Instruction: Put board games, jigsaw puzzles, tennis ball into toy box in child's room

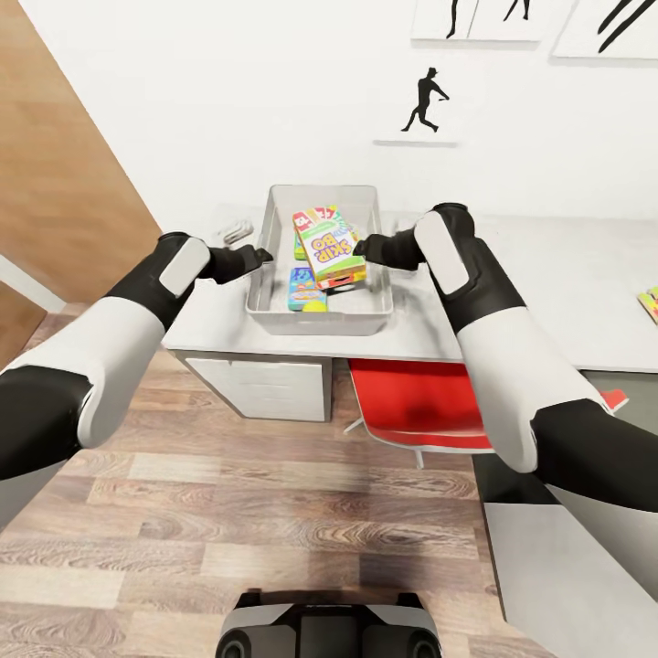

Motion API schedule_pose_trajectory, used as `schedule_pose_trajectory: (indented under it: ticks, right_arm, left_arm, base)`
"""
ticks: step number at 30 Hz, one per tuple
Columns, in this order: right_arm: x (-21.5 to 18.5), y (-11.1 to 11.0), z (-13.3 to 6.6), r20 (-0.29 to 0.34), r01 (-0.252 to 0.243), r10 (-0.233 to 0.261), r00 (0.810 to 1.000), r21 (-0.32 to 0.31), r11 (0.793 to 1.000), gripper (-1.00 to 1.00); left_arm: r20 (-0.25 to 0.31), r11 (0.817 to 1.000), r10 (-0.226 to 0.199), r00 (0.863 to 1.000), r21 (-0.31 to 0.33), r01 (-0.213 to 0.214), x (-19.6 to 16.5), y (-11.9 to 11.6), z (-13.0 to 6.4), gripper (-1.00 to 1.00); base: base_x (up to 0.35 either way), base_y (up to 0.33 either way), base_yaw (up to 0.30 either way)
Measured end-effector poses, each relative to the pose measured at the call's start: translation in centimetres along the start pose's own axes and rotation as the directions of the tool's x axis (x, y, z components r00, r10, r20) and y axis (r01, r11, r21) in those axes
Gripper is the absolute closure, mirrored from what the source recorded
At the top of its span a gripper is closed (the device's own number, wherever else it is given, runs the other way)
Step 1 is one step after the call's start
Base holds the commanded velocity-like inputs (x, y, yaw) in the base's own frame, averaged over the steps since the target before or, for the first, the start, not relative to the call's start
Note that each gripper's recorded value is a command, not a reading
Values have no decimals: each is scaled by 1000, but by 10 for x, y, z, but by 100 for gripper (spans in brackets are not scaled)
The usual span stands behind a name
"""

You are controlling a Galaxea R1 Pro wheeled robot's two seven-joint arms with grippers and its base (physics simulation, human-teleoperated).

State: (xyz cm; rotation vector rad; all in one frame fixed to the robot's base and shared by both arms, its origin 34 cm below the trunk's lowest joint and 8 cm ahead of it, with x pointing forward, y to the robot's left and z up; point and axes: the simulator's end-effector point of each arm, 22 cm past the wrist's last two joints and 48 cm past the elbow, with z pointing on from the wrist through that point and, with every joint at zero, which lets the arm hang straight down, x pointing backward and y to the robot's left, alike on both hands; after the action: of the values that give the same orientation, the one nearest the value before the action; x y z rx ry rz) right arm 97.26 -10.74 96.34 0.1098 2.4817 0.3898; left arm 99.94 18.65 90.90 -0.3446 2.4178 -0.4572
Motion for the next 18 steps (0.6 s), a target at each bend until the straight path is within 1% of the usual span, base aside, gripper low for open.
schedule_pose_trajectory:
  ticks: [4, 6, 7, 11, 12, 16, 17, 18]
  right_arm:
    - [-30, 14, -24, 82, 23, -21, 996, -29, 999, -100]
    - [-41, 19, -34, 110, 34, -30, 993, -40, 999, -100]
    - [-41, 19, -34, 110, 34, -30, 993, -40, 999, -100]
    - [-58, 25, -54, 157, 56, -47, 987, -55, 997, -100]
    - [-58, 25, -54, 157, 56, -47, 987, -55, 997, -100]
    - [-75, 24, -74, 214, 73, -59, 975, -57, 996, -100]
    - [-75, 24, -74, 214, 73, -59, 975, -58, 996, -100]
    - [-79, 24, -79, 225, 77, -62, 972, -58, 995, -100]
  left_arm:
    - [35, 1000, 19, 999, 19, -19, -21, -8, -11, -100]
    - [52, 999, 29, 998, 30, -31, -31, -13, -18, -100]
    - [52, 999, 29, 998, 30, -31, -31, -13, -18, -100]
    - [94, 997, 47, 994, 56, -53, -53, -24, -32, -100]
    - [94, 997, 48, 994, 56, -53, -53, -24, -32, -100]
    - [117, 995, 55, 992, 77, -64, -67, -33, -44, -100]
    - [117, 995, 55, 992, 77, -64, -67, -33, -44, -100]
    - [121, 995, 53, 991, 83, -63, -70, -34, -46, -100]
  base:
    - [0, 0, 0]
    - [0, 0, 0]
    - [0, 0, 0]
    - [0, 0, 0]
    - [0, 0, 0]
    - [0, 0, 0]
    - [0, 0, 0]
    - [0, 0, 0]
